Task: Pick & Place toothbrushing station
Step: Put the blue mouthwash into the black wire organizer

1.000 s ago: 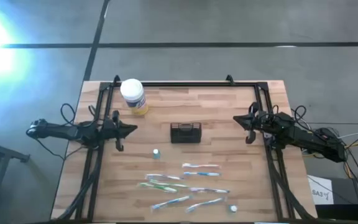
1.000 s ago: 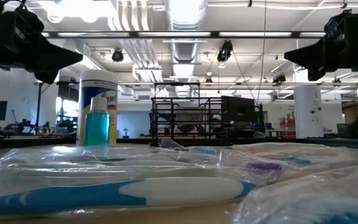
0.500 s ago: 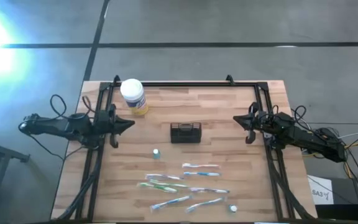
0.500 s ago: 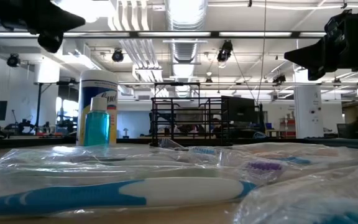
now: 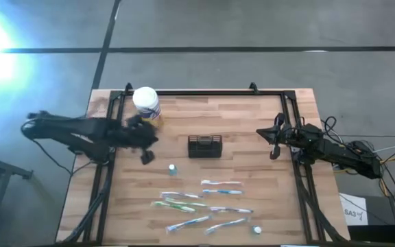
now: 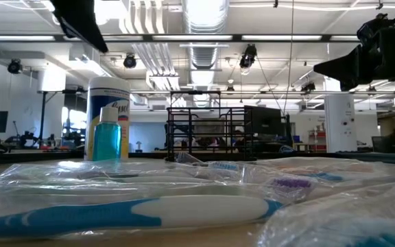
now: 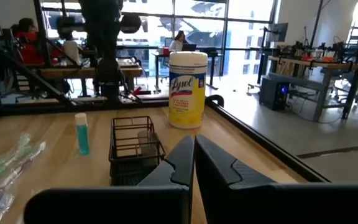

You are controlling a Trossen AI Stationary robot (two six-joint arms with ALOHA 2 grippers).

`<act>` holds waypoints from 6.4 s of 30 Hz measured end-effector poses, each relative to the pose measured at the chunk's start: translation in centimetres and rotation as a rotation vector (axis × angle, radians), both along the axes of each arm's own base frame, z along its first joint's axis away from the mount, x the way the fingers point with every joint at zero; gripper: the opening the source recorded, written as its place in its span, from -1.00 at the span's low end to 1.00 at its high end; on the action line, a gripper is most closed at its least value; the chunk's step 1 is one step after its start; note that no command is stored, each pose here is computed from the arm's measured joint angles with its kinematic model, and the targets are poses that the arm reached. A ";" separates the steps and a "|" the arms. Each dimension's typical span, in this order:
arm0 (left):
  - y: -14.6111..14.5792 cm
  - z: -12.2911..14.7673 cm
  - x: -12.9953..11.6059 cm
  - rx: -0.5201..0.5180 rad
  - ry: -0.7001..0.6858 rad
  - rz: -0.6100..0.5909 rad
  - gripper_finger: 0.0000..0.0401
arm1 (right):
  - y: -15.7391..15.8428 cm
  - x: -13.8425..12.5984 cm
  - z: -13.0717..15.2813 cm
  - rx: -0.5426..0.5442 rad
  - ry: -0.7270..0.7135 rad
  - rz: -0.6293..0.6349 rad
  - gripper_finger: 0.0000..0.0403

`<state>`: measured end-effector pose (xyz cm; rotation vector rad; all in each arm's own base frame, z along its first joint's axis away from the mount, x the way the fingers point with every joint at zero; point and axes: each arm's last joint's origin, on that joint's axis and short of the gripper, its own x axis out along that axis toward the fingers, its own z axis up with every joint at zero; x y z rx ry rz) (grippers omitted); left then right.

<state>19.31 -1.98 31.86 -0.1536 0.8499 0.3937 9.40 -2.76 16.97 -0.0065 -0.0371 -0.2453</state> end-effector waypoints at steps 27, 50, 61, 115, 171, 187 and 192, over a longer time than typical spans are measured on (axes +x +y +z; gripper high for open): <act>-4.4 -1.8 9.5 -0.103 0.377 -0.071 0.02 | 0.0 0.0 0.0 0.023 -0.003 0.002 -0.94; -4.2 -5.2 9.7 -0.237 0.395 -0.095 0.02 | 0.0 0.0 0.0 0.026 -0.005 -0.006 -0.94; -3.8 -6.5 9.6 -0.308 0.389 -0.014 0.02 | 0.0 0.0 0.0 0.026 -0.005 -0.006 -0.94; -2.8 -9.0 11.2 -0.278 0.454 -0.092 -0.29 | 0.0 0.0 0.0 0.022 -0.003 -0.006 -0.94; 0.5 -4.2 -7.9 -0.193 -0.250 -0.270 -0.52 | -0.1 0.0 0.0 0.027 -0.004 -0.032 -0.94; 0.9 -6.7 -10.5 -0.226 -0.325 -0.213 -0.52 | -0.1 0.0 0.0 0.028 -0.004 -0.032 -0.94; 0.9 -6.7 -10.3 -0.236 -0.340 -0.205 -0.52 | -0.1 0.0 0.0 0.028 -0.005 -0.031 -0.94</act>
